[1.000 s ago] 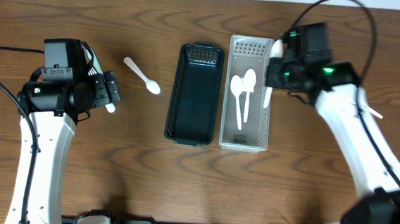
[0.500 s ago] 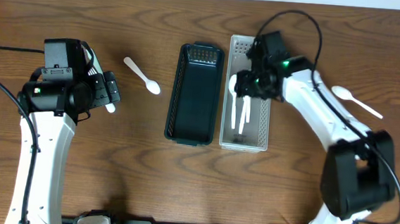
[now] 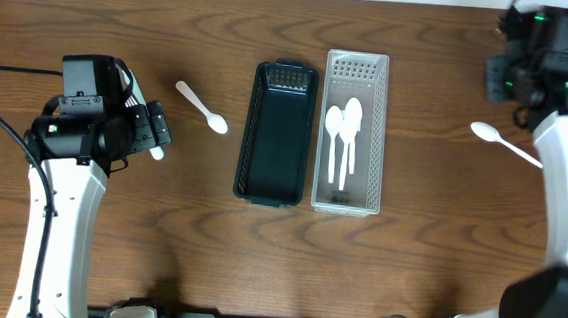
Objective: Pack container
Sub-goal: 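Reach the right gripper to the last white spoon at the far right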
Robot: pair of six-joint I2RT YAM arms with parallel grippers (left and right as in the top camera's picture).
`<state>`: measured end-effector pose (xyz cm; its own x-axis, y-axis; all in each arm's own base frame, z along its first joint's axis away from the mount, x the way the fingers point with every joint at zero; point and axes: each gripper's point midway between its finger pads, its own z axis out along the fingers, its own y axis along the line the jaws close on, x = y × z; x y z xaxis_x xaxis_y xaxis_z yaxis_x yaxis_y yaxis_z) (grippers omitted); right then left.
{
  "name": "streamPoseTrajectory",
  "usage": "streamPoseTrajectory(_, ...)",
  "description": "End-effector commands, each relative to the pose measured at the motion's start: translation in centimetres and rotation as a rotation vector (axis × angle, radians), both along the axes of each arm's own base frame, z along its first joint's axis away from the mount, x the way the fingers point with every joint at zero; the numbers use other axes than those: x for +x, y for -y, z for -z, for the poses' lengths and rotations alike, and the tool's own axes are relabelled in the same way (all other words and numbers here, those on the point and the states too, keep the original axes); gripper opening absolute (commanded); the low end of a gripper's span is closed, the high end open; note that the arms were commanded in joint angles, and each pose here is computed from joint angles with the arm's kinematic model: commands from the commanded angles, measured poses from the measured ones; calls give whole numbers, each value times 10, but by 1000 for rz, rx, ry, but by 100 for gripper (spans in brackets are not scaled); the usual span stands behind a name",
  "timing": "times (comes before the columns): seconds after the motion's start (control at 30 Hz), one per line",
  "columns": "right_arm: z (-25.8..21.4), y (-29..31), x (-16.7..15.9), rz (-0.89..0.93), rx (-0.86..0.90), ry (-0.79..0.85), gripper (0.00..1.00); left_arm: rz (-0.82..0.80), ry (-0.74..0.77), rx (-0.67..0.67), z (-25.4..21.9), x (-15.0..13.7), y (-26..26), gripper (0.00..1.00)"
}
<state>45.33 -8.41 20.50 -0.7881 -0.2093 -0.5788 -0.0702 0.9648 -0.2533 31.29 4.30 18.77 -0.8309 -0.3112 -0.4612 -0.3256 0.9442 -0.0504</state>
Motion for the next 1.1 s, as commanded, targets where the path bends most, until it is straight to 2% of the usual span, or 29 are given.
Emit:
streamPoseTrajectory(0.0, 53, 14, 2, -203, 3, -112, 51, 1, 3, 9, -3, 2, -3, 98)
streamPoseTrajectory(0.23, 123, 57, 4, -262, -23, -228, 50, 1, 3, 9, -3, 2, -3, 98)
streamPoseTrajectory(0.63, 198, 79, -9, -290, -1, -363, 55, 1, 3, 9, -3, 2, -3, 98)
streamPoseTrajectory(0.83, 219, 82, -20, -274, 37, -414, 46, 1, 3, 9, -3, 2, -3, 98)
streamPoseTrajectory(1.07, 227, 76, -29, -248, 83, -452, 45, 1, 3, 9, -3, 2, -3, 98)
